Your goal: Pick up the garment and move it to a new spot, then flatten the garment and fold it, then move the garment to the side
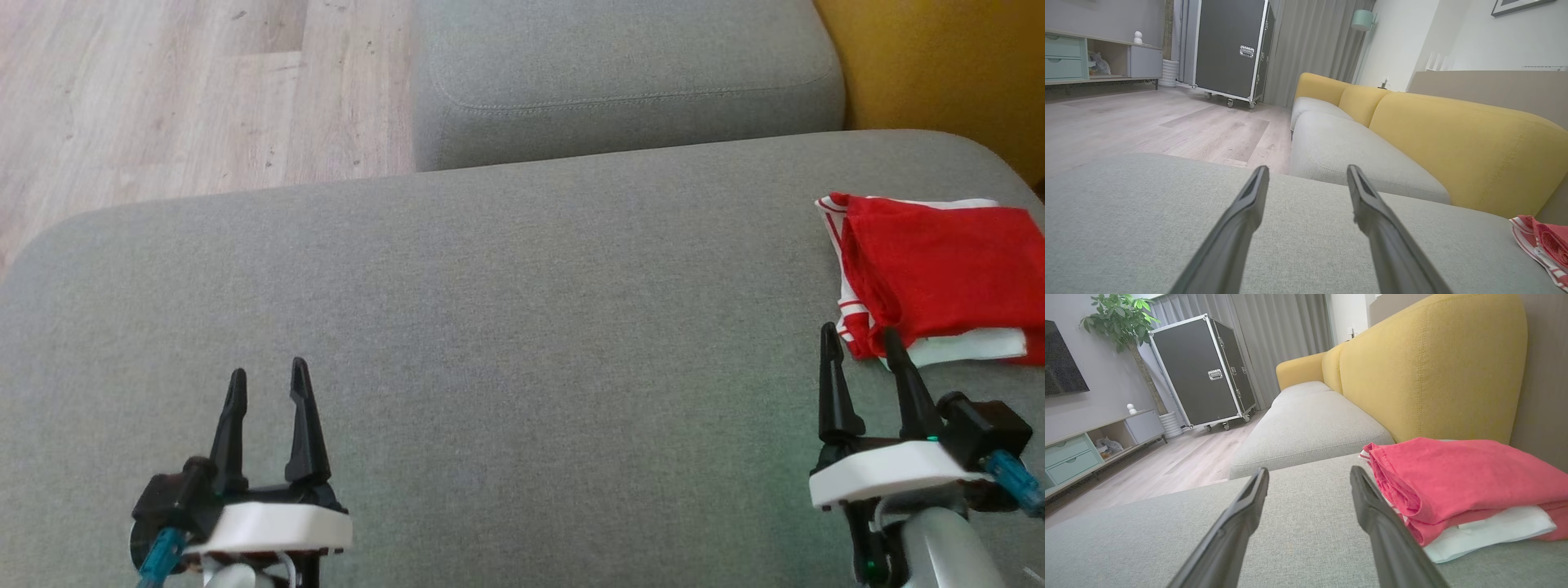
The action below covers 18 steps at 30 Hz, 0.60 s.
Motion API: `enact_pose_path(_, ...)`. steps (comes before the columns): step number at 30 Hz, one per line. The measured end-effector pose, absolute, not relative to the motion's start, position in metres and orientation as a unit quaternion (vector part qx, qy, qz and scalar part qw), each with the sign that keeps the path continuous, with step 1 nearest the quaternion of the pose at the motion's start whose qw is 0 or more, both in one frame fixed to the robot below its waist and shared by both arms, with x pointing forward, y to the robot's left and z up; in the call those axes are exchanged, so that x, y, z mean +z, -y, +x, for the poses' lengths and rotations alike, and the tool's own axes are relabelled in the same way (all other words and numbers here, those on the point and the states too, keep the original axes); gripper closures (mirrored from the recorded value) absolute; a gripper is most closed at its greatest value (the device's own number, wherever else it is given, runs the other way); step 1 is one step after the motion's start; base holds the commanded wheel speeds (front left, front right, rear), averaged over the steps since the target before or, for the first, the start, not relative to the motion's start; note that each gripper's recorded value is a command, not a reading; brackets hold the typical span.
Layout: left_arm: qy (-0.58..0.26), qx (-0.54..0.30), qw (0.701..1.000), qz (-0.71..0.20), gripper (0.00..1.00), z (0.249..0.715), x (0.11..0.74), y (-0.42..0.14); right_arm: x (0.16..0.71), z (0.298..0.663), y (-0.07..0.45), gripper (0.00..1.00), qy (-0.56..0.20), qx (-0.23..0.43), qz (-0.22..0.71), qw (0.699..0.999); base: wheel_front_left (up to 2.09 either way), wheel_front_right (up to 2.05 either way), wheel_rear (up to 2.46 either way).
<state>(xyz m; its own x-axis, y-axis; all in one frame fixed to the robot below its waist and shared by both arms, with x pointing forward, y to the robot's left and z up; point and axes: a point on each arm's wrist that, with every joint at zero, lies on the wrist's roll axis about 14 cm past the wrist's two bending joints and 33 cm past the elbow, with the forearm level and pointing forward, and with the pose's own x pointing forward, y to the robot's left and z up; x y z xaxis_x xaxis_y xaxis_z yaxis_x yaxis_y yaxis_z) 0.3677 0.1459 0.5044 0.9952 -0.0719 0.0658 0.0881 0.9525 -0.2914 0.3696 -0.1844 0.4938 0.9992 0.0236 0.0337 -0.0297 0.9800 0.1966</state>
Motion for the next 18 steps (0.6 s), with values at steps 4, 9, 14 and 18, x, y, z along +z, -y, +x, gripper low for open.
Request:
enact_pose_path(4,0.028,-0.037,0.987,-0.152,0.0,0.368,0.505,-0.146,0.495,0.369,0.184,0.0,0.017,0.014,0.099,0.995,0.0,0.0,0.0)
enact_pose_path(9,0.029,-0.034,0.985,-0.168,0.0,0.368,0.506,-0.148,0.496,0.368,0.182,0.0,0.018,0.017,0.099,0.995,0.0,0.0,0.0)
enact_pose_path(14,0.024,-0.025,0.985,-0.169,1.0,0.367,0.502,-0.151,0.492,0.367,0.181,1.0,0.013,0.018,0.099,0.995,0.0,0.0,0.0)
enact_pose_path(18,-0.033,-0.016,0.985,-0.167,1.0,0.35,0.465,-0.152,0.455,0.349,0.182,1.0,-0.043,0.009,0.102,0.994,0.0,0.0,0.0)
